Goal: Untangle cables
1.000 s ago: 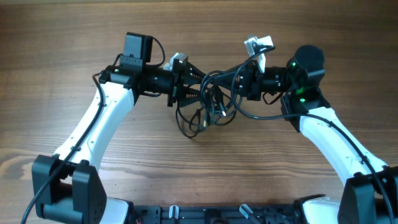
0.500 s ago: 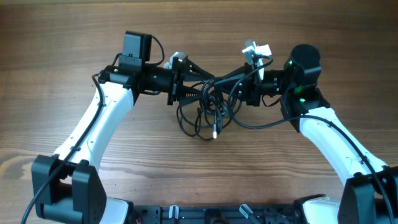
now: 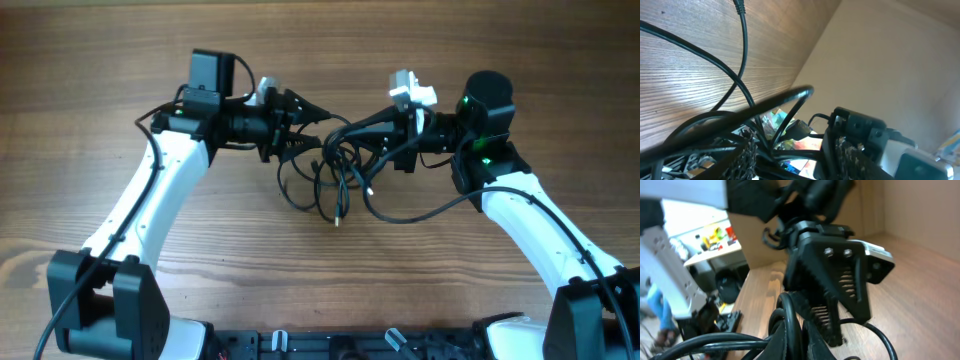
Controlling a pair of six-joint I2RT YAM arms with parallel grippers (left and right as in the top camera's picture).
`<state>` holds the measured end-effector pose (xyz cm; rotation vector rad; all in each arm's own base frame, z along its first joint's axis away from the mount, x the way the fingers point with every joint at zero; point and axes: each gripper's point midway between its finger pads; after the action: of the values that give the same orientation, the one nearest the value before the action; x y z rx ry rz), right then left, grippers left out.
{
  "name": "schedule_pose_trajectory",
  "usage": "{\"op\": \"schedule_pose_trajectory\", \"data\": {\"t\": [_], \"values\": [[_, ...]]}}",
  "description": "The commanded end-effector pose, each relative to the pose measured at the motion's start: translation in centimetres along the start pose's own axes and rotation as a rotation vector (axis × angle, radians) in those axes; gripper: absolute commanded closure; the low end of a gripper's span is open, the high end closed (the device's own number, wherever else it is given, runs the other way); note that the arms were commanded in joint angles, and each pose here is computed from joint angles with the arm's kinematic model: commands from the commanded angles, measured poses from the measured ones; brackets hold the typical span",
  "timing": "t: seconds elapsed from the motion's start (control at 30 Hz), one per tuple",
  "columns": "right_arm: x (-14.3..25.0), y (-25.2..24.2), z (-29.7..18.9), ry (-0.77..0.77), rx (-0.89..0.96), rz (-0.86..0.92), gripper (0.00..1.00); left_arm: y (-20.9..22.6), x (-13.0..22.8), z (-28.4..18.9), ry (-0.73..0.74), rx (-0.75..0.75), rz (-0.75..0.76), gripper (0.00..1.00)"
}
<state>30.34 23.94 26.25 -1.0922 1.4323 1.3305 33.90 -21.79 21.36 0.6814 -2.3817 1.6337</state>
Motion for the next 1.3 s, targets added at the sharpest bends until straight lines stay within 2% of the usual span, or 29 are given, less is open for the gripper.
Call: {"op": "schedule_pose_trajectory", "data": {"t": [0.0,0.27,0.6,1.1,1.13,1.2,1.27], "values": [[-0.2,1.4,-0.1,-0.006,-0.087,-0.197,0.96,-1.6,0.2,-2.2,0.034,0.078,0.004,0.42],[-0.2,1.9,-0.1,-0.012,-0.116,-0.27,0.96,-1.6,3.1,-1.5,0.173,0.089,-0.05,0.42],[-0.2,1.9,-0.1,-0.013,-0.115,-0.28,0.96,-1.0,5.9,0.5,0.255,0.038,-0.057,0.43],[-0.2,1.1,-0.1,-0.009,-0.069,-0.299,0.96,-0.4,7.5,2.6,0.275,-0.017,-0.004,0.46],[-0.2,1.1,-0.1,-0.009,-0.069,-0.299,0.96,-0.2,7.2,2.6,0.257,-0.026,-0.003,0.47],[-0.2,1.4,-0.1,-0.011,-0.086,-0.297,0.96,0.2,6.4,2.8,0.212,-0.05,0.001,0.62],[-0.2,2.2,-0.2,-0.015,-0.135,-0.298,0.96,0.8,5.4,3.0,0.15,-0.083,0.006,0.83]]}}
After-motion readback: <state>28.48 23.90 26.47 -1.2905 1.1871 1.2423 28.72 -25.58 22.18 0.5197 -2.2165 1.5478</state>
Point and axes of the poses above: each gripper's point midway between its finger pads, its own z axis out along the fingers, its own y axis along the line the jaws close on, x = y × z
